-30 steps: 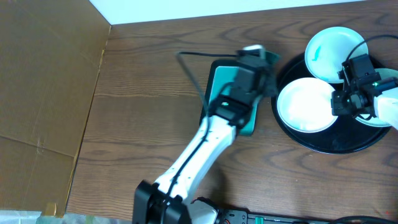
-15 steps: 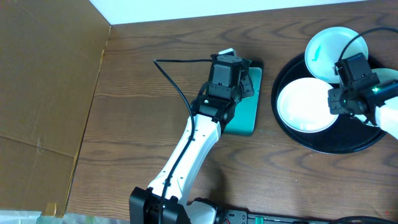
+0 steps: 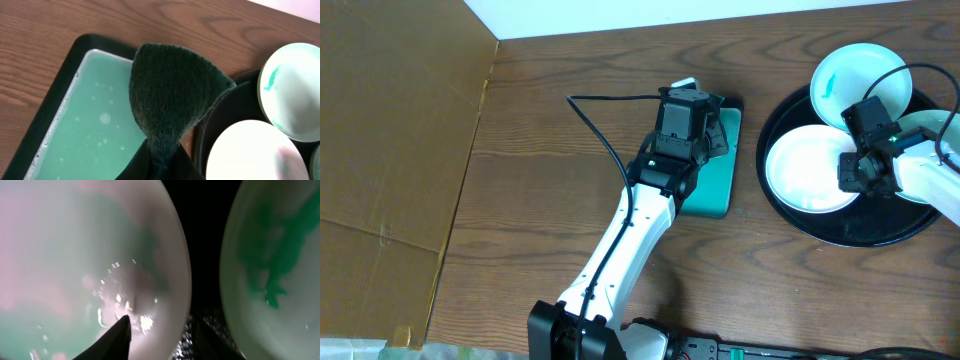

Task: Clean dirty plates on tray and stack at the side

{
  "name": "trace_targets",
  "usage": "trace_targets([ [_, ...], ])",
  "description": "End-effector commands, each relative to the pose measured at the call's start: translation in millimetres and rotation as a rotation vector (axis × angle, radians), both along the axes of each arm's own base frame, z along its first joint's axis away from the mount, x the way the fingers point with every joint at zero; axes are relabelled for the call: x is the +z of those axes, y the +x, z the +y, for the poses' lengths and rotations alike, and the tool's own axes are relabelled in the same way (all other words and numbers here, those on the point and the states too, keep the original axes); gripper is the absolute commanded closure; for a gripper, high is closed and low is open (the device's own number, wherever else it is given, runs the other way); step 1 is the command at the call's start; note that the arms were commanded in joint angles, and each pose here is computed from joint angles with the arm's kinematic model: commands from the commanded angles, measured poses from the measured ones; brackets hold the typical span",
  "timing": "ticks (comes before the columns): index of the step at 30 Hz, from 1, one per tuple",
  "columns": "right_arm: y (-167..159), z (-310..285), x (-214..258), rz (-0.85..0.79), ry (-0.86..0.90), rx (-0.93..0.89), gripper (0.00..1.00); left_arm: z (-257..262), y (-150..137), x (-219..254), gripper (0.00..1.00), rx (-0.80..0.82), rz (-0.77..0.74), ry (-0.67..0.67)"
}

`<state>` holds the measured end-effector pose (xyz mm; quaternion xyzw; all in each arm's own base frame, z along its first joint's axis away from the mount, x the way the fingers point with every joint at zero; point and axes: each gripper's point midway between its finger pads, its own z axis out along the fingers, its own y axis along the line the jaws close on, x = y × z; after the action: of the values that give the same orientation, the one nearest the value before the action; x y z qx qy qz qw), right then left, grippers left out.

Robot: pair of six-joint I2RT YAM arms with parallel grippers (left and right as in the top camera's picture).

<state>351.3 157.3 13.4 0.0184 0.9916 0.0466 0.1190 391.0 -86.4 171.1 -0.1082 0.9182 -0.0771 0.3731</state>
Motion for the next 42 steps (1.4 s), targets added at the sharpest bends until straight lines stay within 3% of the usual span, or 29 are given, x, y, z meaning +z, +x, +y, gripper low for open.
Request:
trace_targets([
  [1, 6.6, -3.1, -4.8, -0.017, -0.024, -0.025, 0.62, 1.2, -0.5, 0.0, 0.93, -0.007, -0.002, 0.007],
  [13, 27.4, -16.5, -19.9, -0.042, -0.004, -0.071, 0.66, 1.2, -0.6, -0.1, 0.93, -0.007, -0.001, 0.007],
  [14, 29.7, -15.8, -19.1, -0.052, 0.000, -0.071, 0.70, 1.2, -0.6, -0.1, 0.93, -0.007, -0.001, 0.007],
  [16, 34.3, -13.2, -17.5, -0.071, 0.009, -0.060, 0.94, 1.0, -0.6, -0.1, 0.93, -0.008, -0.001, 0.007],
  [17, 35.6, -12.3, -17.0, -0.077, 0.013, -0.057, 0.99, 1.2, -0.5, -0.2, 0.93, -0.007, -0.001, 0.007],
  [24, 41.7, -9.4, -2.9, -0.120, 0.024, -0.033, 0.99, 1.2, -0.5, -0.2, 0.93, -0.007, -0.001, 0.007],
  [29, 46.3, -7.1, 35.8, -0.217, 0.001, 0.060, 0.99, 1.1, -0.5, -0.2, 0.93, -0.008, -0.001, 0.007],
  [36, 48.0, -16.2, 108.6, -0.426, -0.172, 0.144, 0.99, 1.2, -0.4, 0.0, 0.93, -0.007, -0.002, 0.008],
  [42, 45.0, -8.7, 151.4, -0.565, -0.357, 0.327, 0.99, 1.3, -0.4, 0.1, 0.92, -0.007, -0.002, 0.008],
])
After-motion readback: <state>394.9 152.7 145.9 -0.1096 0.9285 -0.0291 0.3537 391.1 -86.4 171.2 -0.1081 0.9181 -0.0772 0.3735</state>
